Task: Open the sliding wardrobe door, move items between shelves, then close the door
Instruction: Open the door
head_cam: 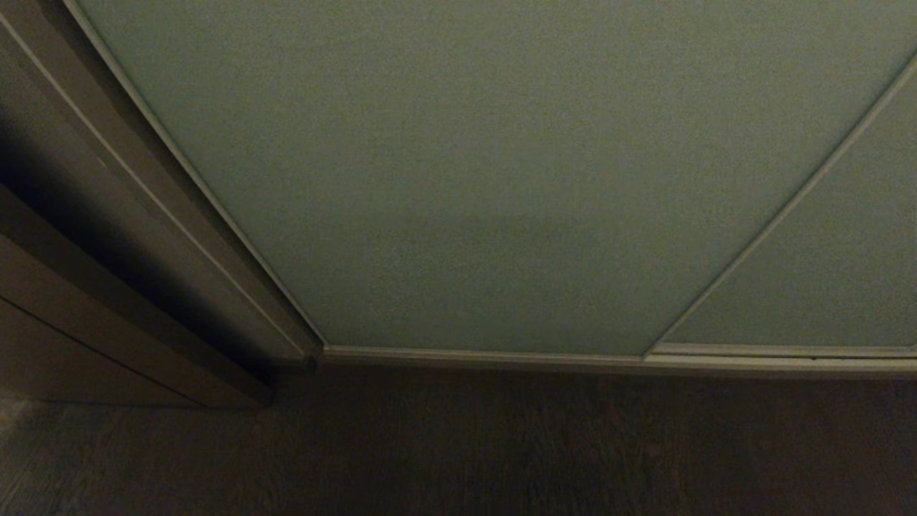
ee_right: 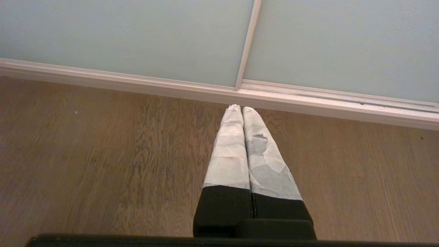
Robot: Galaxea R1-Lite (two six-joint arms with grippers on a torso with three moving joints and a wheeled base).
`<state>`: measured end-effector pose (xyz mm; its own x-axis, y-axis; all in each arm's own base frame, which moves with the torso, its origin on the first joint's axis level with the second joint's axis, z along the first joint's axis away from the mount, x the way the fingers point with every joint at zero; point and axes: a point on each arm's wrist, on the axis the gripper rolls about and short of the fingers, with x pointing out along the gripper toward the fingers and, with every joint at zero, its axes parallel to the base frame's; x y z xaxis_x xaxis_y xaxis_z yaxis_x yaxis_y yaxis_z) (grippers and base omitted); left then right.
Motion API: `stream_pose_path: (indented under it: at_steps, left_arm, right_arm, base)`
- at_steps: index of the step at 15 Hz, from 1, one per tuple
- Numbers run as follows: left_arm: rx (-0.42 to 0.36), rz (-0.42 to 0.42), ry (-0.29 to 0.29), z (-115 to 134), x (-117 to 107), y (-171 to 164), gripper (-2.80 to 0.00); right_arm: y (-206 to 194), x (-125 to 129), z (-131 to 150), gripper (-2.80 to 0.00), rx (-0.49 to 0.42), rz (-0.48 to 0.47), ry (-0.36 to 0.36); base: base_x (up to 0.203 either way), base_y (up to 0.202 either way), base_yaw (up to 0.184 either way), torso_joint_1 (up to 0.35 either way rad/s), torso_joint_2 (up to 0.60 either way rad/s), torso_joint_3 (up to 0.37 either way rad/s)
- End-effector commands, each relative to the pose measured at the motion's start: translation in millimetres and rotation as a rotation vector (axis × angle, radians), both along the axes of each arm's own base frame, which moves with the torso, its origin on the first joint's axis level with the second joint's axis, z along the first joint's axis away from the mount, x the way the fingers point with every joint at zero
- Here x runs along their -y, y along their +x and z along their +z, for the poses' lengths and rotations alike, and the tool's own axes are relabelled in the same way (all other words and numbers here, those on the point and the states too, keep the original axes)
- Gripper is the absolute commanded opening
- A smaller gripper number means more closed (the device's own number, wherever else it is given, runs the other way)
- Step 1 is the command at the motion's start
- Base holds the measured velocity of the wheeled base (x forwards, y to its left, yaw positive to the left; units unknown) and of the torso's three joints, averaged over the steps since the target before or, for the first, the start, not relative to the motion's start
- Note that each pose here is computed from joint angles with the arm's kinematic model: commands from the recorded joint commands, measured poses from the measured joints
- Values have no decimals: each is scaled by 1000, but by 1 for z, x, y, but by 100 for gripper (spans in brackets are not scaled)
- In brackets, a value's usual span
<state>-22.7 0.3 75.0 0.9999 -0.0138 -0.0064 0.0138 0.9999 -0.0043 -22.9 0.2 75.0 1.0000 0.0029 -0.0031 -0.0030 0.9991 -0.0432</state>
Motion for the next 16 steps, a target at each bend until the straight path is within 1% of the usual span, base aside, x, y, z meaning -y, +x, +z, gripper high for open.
stream_pose_path:
  at_steps: [1, 7, 8, 9, 14, 15, 16]
  left_arm:
    - [-1, 0, 0, 0, 0, 0, -280]
    - [-4, 1, 8, 0, 0, 0, -280]
    - [-4, 0, 16, 0, 0, 0, -280]
    - [-4, 0, 26, 0, 0, 0, -280]
    - [-7, -12, 117, -1, 0, 0, -280]
    - [6, -17, 133, 3, 0, -1, -280]
    - [40, -16, 137, 14, 0, -3, -280]
  right_arm:
    - [0, 0, 0, -280, -2, 0, 0]
    - [0, 0, 0, -280, -2, 0, 0]
    - [0, 0, 0, -280, -2, 0, 0]
    - [0, 0, 0, -280, 0, 0, 0]
    - [0, 0, 0, -280, -2, 2, 0]
    - [0, 0, 0, -280, -2, 0, 0]
    - [0, 0, 0, -280, -2, 0, 0]
  base:
    - [0, 0, 0, 0, 0, 0]
    - [0, 0, 0, 0, 0, 0]
    - [0, 0, 0, 0, 0, 0]
    - [0, 0, 0, 0, 0, 0]
    - [0, 0, 0, 0, 0, 0]
    - [0, 0, 0, 0, 0, 0]
    - [0, 0, 0, 0, 0, 0]
